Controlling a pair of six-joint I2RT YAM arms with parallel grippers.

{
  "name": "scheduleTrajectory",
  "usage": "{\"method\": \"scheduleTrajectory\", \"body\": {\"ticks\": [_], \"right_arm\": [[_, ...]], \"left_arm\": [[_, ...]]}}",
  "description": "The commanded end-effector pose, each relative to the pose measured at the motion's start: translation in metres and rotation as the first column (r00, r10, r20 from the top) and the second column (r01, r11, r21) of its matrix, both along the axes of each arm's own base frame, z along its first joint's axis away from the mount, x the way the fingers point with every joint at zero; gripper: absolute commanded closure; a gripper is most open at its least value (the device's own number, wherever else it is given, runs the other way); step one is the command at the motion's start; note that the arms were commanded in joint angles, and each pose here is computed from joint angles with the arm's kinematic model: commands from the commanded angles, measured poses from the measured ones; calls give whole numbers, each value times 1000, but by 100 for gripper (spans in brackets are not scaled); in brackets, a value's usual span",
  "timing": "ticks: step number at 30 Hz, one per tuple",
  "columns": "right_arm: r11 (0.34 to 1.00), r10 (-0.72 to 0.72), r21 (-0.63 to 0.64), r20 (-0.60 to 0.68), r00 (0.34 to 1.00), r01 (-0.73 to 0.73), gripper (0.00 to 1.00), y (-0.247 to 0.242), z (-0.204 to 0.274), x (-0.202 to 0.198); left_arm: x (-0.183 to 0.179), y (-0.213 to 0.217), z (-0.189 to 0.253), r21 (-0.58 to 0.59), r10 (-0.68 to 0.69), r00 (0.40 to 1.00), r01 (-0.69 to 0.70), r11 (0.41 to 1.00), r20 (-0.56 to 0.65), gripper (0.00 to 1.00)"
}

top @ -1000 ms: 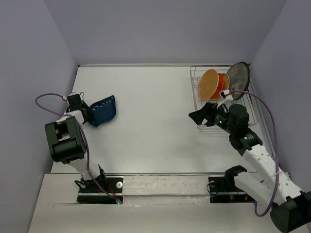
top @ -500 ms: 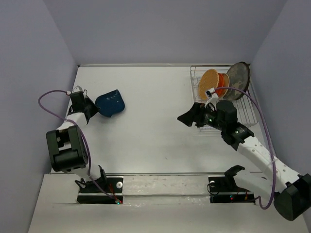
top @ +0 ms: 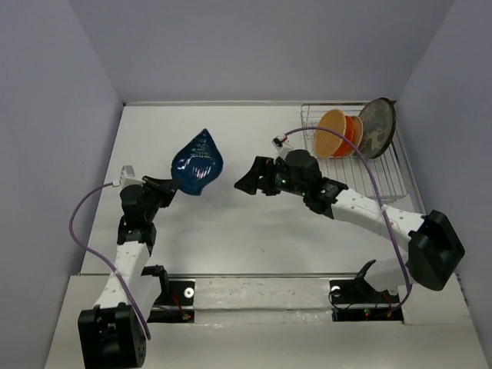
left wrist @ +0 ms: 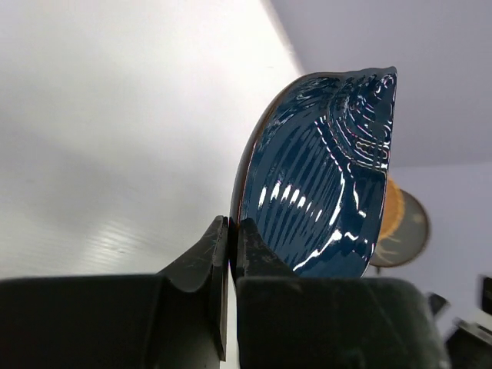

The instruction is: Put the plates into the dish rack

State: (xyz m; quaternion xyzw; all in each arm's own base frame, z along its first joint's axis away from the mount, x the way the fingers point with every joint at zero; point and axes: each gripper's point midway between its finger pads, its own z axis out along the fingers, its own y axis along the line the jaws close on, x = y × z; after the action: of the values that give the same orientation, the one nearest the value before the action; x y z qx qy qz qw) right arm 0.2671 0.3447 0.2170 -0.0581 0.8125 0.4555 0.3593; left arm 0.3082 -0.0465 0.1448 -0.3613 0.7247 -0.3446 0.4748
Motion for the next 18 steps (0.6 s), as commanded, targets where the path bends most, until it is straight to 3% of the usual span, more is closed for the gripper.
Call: {"method": "scheduleTrajectory", "body": {"ticks": [1, 11, 18], "right_arm": [[986, -108, 130, 49, 993, 101, 6, 19, 40, 29], [988, 40, 145, 93, 995, -53, 7, 66, 34, 22], [982, 60, 170, 130, 990, -81, 8, 53, 33, -1]], "left_arm": [[-5, -22, 99, -149, -11, 941, 65, 987, 340, 94], [-31, -52, 96, -234, -94, 924, 191, 953, 371, 94], [-30, -51, 98, -262, -78, 921, 190, 946, 382, 94]]}}
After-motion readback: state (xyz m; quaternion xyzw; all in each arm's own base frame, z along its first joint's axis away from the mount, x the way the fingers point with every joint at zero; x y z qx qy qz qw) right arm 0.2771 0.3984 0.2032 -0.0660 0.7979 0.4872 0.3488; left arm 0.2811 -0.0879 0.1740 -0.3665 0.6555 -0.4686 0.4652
